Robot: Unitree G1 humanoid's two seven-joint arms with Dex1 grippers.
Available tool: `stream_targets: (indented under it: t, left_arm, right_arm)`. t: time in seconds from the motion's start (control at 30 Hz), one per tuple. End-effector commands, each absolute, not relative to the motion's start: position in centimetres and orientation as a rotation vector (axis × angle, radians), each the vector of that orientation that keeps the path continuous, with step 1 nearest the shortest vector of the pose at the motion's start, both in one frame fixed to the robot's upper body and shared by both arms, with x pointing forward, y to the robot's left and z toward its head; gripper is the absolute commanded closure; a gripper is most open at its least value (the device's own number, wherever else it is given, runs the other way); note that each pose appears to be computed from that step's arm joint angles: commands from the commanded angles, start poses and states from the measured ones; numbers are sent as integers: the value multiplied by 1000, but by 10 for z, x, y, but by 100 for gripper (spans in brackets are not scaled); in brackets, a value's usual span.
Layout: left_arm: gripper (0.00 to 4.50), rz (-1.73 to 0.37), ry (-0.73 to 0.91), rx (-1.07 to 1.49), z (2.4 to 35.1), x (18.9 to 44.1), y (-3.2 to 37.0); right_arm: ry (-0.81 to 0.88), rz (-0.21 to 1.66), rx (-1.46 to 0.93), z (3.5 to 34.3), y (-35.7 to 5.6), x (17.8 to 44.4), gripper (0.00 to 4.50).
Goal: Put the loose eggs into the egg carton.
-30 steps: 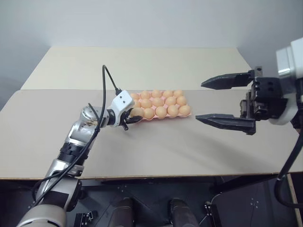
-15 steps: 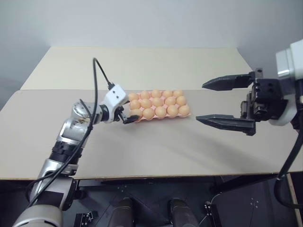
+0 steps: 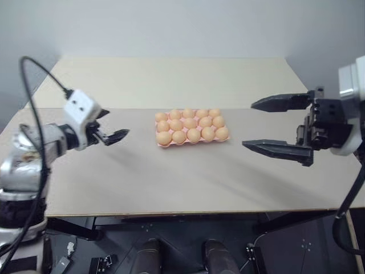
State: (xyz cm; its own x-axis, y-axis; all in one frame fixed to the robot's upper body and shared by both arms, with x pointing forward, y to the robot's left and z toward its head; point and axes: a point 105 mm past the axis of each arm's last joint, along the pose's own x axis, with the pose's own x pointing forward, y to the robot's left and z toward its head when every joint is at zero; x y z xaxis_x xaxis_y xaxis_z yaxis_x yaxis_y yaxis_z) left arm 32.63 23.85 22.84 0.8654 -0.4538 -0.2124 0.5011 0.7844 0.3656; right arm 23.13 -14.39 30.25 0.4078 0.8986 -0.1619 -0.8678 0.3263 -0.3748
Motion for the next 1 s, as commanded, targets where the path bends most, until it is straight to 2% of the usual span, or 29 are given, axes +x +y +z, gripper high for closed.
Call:
stream_targets:
  t: [0.03,0.17,0.37,0.47,0.57,0.8,1.0]
  left_arm:
    - [6,-394,35,390,250,308,259]
    - [6,-291,-30,375,251,293,274]
    - [6,-143,-121,279,239,280,279]
    - [6,5,-219,180,228,270,282]
    - [6,76,-254,167,215,262,277]
    - [6,217,-356,217,199,252,256]
    - [6,257,-341,203,182,245,239]
  right_arm:
    - [-130,1100,-442,308,-149,229,0]
    - [-169,981,-383,300,-156,238,0]
    - [-342,704,-176,276,-163,251,0]
    - [-404,443,-84,243,-173,262,0]
    - [-414,278,-92,215,-180,267,0]
    - [-332,157,-118,162,-200,274,0]
    - [-302,172,-110,157,-203,273,0]
